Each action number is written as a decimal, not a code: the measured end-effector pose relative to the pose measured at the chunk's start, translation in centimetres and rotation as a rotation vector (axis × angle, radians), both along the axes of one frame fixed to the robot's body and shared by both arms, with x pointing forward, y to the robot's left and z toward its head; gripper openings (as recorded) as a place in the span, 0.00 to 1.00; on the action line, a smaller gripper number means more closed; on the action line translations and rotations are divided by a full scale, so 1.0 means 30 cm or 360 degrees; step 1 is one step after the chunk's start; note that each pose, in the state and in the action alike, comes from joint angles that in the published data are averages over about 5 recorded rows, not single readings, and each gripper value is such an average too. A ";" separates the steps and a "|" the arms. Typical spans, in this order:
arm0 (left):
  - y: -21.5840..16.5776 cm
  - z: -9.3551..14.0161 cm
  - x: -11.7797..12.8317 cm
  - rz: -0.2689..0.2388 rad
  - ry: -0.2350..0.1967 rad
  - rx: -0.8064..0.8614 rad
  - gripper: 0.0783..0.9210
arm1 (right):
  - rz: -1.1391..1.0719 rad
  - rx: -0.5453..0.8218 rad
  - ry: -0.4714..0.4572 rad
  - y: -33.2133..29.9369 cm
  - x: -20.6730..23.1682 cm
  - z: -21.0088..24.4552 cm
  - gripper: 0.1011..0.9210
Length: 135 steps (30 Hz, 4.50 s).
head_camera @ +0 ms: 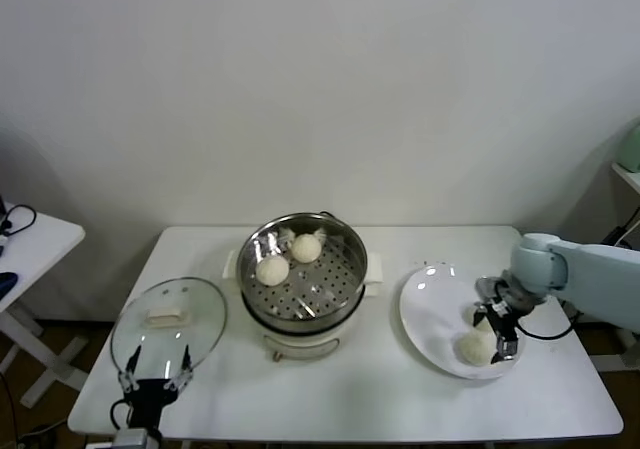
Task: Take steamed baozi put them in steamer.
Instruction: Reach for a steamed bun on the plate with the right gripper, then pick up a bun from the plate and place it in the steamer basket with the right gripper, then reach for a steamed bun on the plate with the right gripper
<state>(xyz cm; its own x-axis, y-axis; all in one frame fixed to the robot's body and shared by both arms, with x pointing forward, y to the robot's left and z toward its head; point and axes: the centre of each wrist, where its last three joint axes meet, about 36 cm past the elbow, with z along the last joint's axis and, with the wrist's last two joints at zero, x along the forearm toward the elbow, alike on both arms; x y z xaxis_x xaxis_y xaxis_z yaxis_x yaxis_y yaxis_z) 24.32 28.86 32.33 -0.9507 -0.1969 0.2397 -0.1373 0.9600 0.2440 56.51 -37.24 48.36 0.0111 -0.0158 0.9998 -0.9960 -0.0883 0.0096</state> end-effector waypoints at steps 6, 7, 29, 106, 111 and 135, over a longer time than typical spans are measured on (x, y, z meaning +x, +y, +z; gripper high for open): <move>-0.001 0.000 -0.001 -0.0002 -0.0001 -0.0001 0.88 | 0.0003 -0.0004 -0.0021 0.012 -0.003 -0.026 0.88; -0.001 0.000 -0.002 -0.0002 -0.0001 -0.0001 0.88 | 0.0004 -0.0004 -0.0025 0.015 -0.003 -0.030 0.88; -0.002 0.002 0.005 -0.0005 -0.0009 -0.0003 0.88 | 0.0035 -0.0031 -0.0059 0.032 -0.009 -0.061 0.68; -0.004 0.000 -0.015 0.0005 0.0019 0.0028 0.88 | 0.2157 0.0232 -0.0331 1.209 0.148 0.399 0.64; -0.003 0.003 -0.015 0.0006 0.0016 0.0030 0.88 | 0.2167 0.0254 -0.0327 1.222 0.155 0.390 0.72; -0.005 0.010 -0.010 -0.0003 0.0002 0.0028 0.88 | 0.1316 0.0167 -0.0243 0.691 0.292 0.665 0.88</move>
<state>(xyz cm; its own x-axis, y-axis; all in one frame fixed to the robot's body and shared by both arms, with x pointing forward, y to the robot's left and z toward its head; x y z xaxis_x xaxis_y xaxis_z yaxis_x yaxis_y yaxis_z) 24.03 28.70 32.62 -0.9506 -0.1994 0.2378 -0.1353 0.9559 0.2607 65.28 -16.52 68.30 -0.0750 -0.1545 0.9851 -0.6002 -0.7819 -0.1684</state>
